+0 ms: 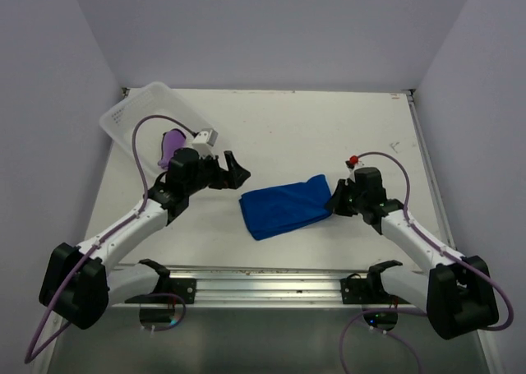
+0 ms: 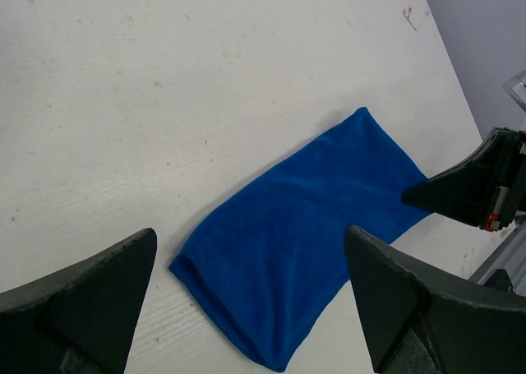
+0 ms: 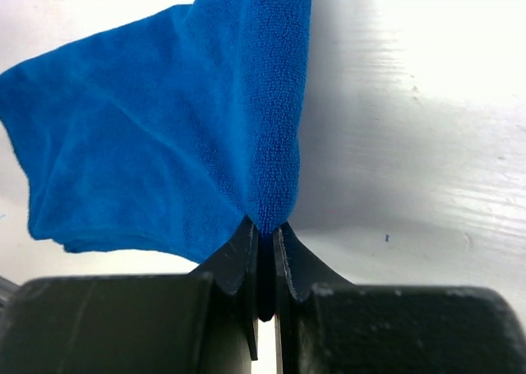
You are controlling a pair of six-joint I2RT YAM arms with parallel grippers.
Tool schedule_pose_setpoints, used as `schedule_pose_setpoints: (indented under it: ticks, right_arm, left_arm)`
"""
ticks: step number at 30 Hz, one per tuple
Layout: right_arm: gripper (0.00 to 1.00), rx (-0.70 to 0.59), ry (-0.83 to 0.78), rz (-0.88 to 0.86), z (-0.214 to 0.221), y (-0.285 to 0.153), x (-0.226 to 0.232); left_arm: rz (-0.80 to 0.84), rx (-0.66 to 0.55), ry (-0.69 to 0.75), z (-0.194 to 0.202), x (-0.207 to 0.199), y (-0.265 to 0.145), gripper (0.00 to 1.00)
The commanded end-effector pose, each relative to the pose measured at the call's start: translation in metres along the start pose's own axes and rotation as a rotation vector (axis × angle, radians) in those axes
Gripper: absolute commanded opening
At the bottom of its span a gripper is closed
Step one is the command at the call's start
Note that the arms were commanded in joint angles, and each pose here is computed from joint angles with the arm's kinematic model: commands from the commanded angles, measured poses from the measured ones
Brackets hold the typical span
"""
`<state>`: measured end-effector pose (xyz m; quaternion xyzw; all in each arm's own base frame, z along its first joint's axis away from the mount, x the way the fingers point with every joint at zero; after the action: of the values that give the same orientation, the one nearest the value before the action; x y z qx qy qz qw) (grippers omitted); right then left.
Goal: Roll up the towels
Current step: Roll the towel
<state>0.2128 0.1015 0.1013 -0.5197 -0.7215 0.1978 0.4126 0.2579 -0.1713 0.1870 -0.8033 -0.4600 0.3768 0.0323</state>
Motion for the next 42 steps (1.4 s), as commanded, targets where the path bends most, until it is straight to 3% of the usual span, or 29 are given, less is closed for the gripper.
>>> schedule_pose_setpoints:
  ticks: [1, 20, 27, 34, 42]
  right_arm:
    - [0.00, 0.018, -0.011, 0.081, 0.009, -0.002, -0.011]
    - [0.00, -0.082, -0.070, 0.220, 0.010, -0.010, -0.014]
    - [0.00, -0.105, -0.095, 0.240, 0.008, -0.016, -0.010]
    - [0.00, -0.082, -0.183, 0.267, 0.003, -0.016, 0.006]
    - [0.00, -0.114, -0.169, 0.248, 0.000, -0.013, 0.013]
  left_arm:
    - [0.040, -0.087, 0.022, -0.013, -0.011, 0.007, 1.00]
    - [0.117, 0.005, -0.002, -0.002, -0.037, 0.055, 1.00]
    - [0.126, 0.036, 0.000, 0.016, -0.049, 0.062, 0.99]
    - [0.140, 0.042, 0.009, 0.014, -0.057, 0.068, 1.00]
    - [0.131, 0.083, 0.043, 0.008, -0.061, 0.073, 1.00]
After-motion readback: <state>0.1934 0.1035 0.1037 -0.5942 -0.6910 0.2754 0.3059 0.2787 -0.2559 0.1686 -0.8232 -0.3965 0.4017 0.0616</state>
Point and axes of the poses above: each gripper's point midway between its finger pads, its own y axis out along the fingers, its own x axis along the line the jaws close on, z = x × y, the point moved 6 cm from there along -y, back along the fingers, and after that the axes turned 5 degrees about -y, right-handed, at the moved point
